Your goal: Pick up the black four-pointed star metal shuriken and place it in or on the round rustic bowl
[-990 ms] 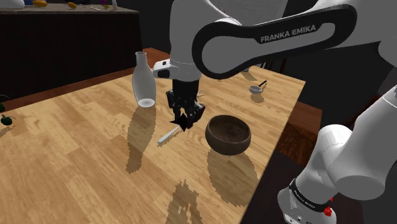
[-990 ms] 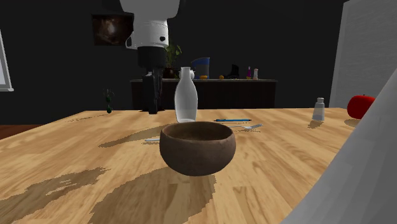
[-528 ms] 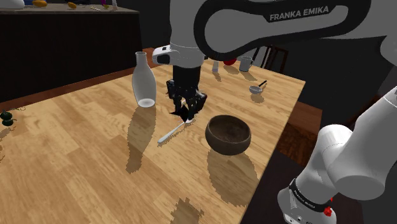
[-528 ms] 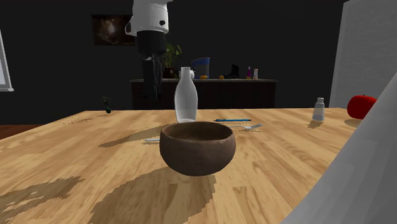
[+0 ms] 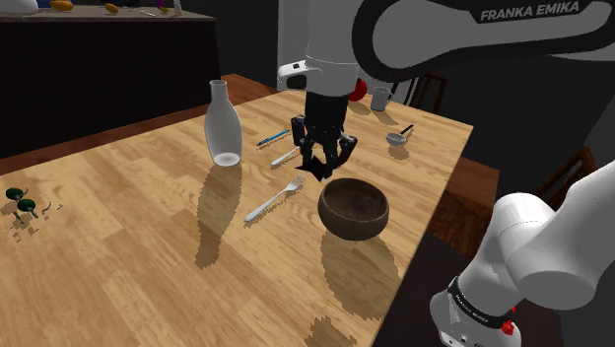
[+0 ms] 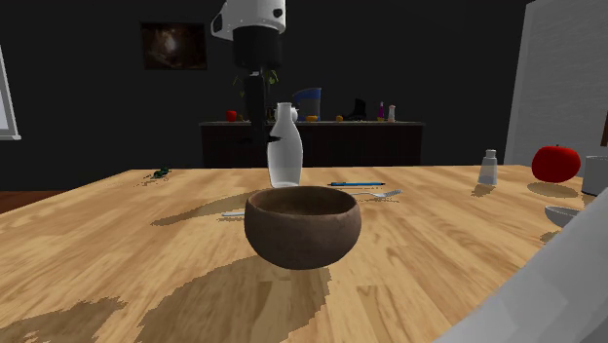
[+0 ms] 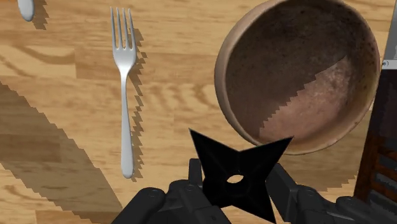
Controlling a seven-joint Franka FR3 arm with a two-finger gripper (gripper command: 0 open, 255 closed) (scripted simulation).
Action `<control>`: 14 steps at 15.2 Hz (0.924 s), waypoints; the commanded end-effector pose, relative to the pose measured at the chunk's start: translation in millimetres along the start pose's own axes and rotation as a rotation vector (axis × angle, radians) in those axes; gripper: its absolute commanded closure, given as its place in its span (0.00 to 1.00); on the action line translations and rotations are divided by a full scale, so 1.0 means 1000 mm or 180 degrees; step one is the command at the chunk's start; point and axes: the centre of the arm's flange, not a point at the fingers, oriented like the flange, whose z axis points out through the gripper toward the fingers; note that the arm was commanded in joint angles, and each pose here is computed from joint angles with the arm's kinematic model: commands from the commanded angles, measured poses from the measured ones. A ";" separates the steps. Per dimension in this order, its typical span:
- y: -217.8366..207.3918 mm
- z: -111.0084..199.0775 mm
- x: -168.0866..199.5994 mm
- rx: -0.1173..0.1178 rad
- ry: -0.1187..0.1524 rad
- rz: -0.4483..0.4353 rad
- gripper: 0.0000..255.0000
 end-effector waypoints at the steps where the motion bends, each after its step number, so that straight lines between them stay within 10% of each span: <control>1: -0.021 0.001 -0.015 0.0001 0.0000 -0.0001 1.00; 14: -0.076 0.036 -0.068 0.0001 0.0000 -0.0001 1.00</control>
